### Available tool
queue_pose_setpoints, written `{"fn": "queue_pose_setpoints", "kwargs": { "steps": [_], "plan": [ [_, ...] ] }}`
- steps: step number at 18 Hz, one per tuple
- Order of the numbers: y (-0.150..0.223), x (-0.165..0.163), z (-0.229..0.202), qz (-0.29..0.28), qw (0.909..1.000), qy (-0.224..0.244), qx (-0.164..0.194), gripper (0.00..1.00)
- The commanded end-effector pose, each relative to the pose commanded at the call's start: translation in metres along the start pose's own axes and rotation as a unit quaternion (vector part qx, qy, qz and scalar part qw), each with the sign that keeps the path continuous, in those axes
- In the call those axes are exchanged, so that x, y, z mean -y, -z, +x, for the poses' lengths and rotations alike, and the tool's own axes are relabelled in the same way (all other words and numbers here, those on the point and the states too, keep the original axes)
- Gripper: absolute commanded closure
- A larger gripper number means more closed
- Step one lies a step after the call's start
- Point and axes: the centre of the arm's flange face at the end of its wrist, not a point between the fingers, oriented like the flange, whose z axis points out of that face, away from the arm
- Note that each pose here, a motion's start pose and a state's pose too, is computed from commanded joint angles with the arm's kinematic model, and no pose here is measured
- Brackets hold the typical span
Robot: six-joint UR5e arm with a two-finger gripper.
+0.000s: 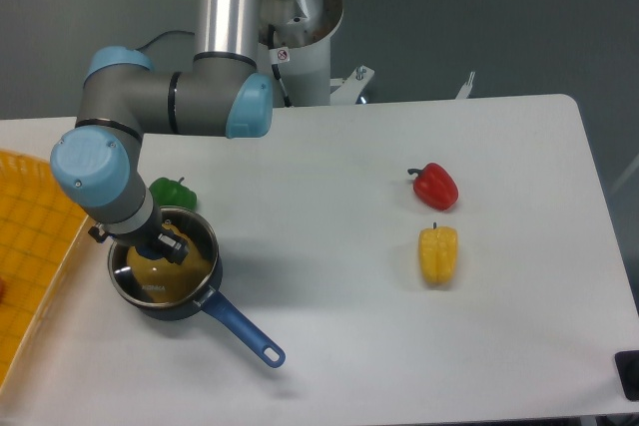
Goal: Close the pot lid
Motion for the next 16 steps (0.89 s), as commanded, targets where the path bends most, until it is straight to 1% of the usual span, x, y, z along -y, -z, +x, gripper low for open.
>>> {"fn": "queue_pose_setpoints", "kwargs": {
  "steps": [4, 7, 9, 11, 16],
  "plan": [
    [0.0007, 0.0003, -0.0001, 0.001, 1.0, 0.0, 0.0, 0.61],
    [0.0007, 0.0002, -0.0003, 0.0, 1.0, 0.0, 0.001, 0.53],
    [0.0007, 0.0003, -0.0001, 0.001, 1.0, 0.0, 0.0, 0.5],
    [0.0007, 0.0005, 0.0009, 0.001, 1.0, -0.001, 0.0, 0.39],
    [-0.0005, 0.0007, -0.0003, 0.001, 1.0, 0.0, 0.001, 0.38]
  ]
}}
